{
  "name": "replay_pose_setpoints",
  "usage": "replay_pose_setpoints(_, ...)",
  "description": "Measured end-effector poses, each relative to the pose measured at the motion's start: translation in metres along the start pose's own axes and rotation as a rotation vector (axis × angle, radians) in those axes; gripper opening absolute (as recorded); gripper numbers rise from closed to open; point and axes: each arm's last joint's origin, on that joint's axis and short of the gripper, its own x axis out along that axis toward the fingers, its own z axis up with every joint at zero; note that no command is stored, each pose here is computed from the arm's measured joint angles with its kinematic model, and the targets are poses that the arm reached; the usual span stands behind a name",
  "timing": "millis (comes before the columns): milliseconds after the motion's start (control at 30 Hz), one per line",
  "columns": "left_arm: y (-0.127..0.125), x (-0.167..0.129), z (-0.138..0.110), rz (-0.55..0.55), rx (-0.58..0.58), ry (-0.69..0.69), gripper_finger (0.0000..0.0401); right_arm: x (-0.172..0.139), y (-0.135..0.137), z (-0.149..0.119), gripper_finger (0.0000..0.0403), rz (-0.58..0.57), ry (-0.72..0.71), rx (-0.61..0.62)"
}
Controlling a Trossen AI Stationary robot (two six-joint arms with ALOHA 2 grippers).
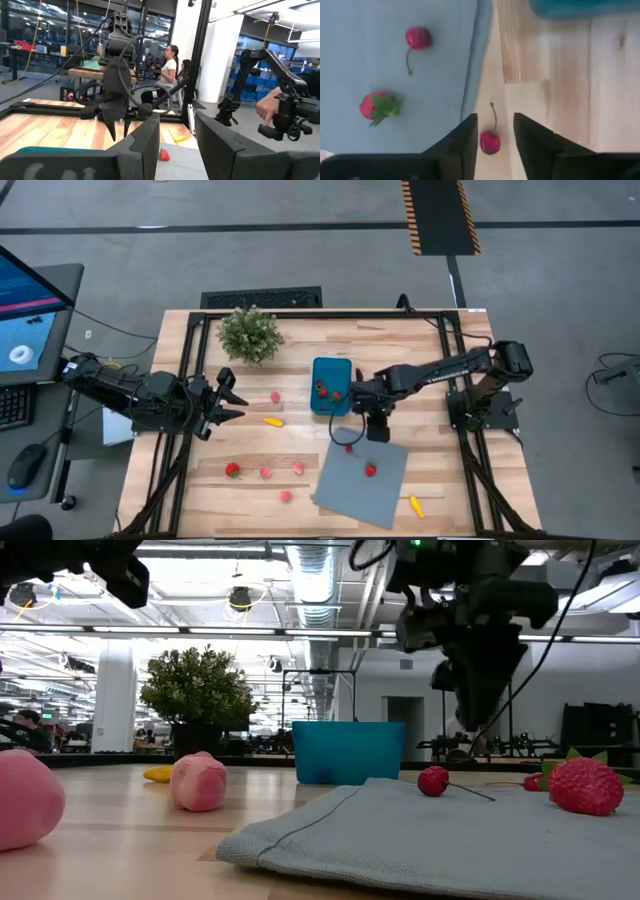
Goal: Pick and placing Produce into tupperware
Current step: Put the cherry into the blue bin
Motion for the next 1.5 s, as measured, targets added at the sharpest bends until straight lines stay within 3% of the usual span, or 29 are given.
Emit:
replay_pose_setpoints(200, 0.000, 0.000, 0.000, 0.000, 0.000, 0.000, 0.0114, 0.014, 0.004, -0.011, 0.0162, 0.011, 0.036, 0.006)
replay_pose_setpoints(800, -0.001, 0.000, 0.000, -0.019, -0.009, -0.002, 0.0114, 0.034, 0.001, -0.010, 0.0142, 0.026, -0.005, 0.025)
replay_pose_setpoints(1233, -0.002, 0.000, 0.002, -0.054, -0.018, -0.013, 0.0114, 0.059, -0.003, -0.008, 0.0134, 0.032, 0.086, 0.009)
replay_pose_setpoints(1367, -0.002, 0.000, 0.002, -0.055, -0.018, -0.013, 0.0114, 0.059, -0.004, -0.008, 0.0102, 0.028, 0.087, -0.009)
replay_pose_setpoints(1500, -0.002, 0.000, 0.002, -0.055, -0.017, -0.013, 0.0114, 0.055, -0.006, -0.010, 0.0025, 0.029, 0.083, -0.004)
